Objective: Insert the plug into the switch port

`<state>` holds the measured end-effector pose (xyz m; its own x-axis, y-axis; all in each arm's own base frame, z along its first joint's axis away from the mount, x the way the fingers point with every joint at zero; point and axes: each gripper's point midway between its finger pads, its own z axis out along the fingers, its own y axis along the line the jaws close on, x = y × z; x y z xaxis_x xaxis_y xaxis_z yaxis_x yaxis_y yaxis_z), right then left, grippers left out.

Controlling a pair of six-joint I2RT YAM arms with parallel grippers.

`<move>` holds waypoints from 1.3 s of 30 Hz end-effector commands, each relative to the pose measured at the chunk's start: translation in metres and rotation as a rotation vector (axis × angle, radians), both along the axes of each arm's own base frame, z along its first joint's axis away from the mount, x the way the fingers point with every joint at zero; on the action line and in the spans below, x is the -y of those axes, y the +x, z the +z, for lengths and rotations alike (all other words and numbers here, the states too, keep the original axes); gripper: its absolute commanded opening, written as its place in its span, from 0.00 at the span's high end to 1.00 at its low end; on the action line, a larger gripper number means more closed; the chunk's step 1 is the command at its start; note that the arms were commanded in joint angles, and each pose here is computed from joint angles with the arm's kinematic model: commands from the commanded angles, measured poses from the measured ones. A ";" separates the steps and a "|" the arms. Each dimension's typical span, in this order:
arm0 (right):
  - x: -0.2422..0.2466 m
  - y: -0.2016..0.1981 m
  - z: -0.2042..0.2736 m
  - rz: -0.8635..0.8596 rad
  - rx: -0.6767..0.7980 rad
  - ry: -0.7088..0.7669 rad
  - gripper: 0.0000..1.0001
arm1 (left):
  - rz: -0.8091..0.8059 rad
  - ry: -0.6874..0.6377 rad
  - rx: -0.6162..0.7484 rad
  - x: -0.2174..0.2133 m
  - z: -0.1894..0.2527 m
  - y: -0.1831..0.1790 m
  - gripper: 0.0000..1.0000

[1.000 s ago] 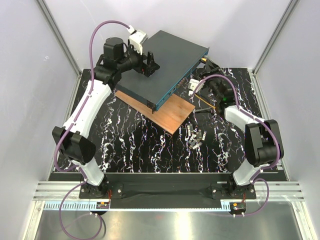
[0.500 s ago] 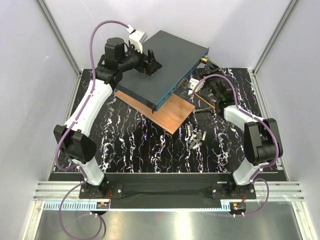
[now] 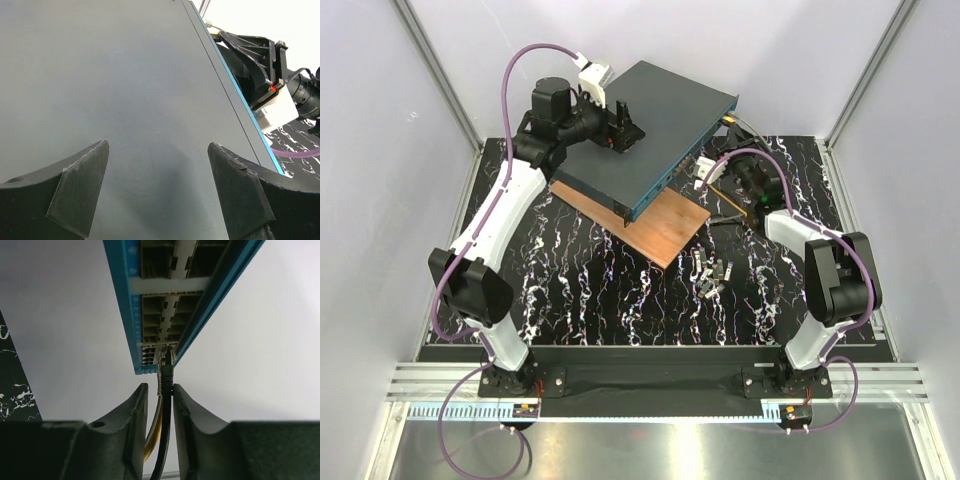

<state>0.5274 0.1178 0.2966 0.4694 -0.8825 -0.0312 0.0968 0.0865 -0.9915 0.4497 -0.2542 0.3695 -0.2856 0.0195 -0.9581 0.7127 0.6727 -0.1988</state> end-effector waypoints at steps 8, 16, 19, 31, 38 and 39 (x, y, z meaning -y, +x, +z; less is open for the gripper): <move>-0.017 -0.002 0.028 0.052 0.049 0.033 1.00 | 0.009 -0.060 0.051 -0.001 0.027 0.000 0.14; -0.025 0.001 0.045 0.088 0.061 0.036 1.00 | 0.043 -0.058 0.013 -0.004 0.019 0.002 0.14; -0.031 -0.001 0.050 0.120 0.047 0.029 1.00 | 0.061 -0.051 -0.008 -0.006 0.016 0.006 0.14; -0.051 0.023 0.027 0.187 0.029 -0.031 1.00 | 0.153 -0.088 -0.084 -0.044 0.012 0.038 0.14; -0.062 0.029 0.030 0.223 0.025 -0.030 1.00 | 0.186 -0.054 -0.120 -0.054 -0.003 0.047 0.15; -0.062 0.029 0.028 0.227 0.027 -0.033 1.00 | 0.203 -0.043 -0.119 -0.057 -0.005 0.050 0.15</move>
<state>0.5627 0.1233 0.3056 0.5074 -0.8610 -0.0338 0.0510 0.0691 -0.9963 0.4966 -0.1996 0.3546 -0.4038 -0.0843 -0.9110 0.5430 0.7793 -0.3128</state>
